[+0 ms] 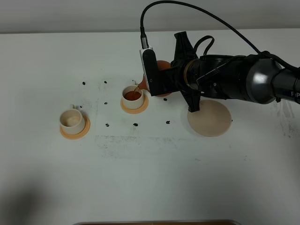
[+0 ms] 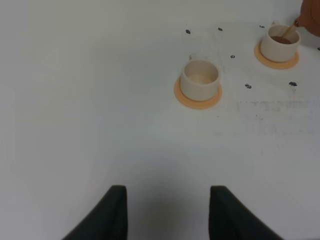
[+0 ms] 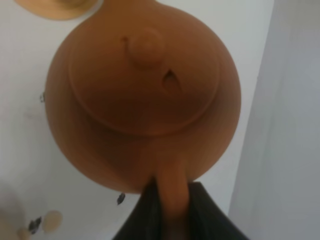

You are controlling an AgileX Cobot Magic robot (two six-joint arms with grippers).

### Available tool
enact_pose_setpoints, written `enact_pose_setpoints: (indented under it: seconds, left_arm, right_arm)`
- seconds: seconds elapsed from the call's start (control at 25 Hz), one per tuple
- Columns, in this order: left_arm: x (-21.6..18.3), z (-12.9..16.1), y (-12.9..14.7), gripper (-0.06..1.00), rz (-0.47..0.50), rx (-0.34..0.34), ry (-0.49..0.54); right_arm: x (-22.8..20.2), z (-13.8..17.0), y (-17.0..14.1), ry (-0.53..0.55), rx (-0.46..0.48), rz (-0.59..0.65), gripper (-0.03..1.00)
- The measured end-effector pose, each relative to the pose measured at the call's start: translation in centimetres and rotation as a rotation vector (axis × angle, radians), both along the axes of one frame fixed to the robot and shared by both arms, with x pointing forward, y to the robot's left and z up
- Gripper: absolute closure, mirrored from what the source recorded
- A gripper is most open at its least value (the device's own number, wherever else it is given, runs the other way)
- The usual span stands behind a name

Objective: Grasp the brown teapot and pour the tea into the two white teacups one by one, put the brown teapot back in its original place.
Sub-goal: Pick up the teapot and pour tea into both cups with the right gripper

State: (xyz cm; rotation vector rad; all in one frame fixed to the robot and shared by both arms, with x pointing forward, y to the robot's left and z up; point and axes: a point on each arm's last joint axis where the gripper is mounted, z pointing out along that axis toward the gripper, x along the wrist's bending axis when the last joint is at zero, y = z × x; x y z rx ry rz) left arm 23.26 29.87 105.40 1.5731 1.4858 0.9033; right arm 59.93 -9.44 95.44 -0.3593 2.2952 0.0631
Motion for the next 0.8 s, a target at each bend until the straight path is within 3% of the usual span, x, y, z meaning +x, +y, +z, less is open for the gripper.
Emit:
enact_pose_setpoints:
  seconds: [0.8]
  left_arm:
    - [0.0, 0.0, 0.0, 0.54, 0.0, 0.0, 0.0]
  right_arm:
    - [0.03, 0.12, 0.05, -0.032, -0.069, 0.049, 0.85]
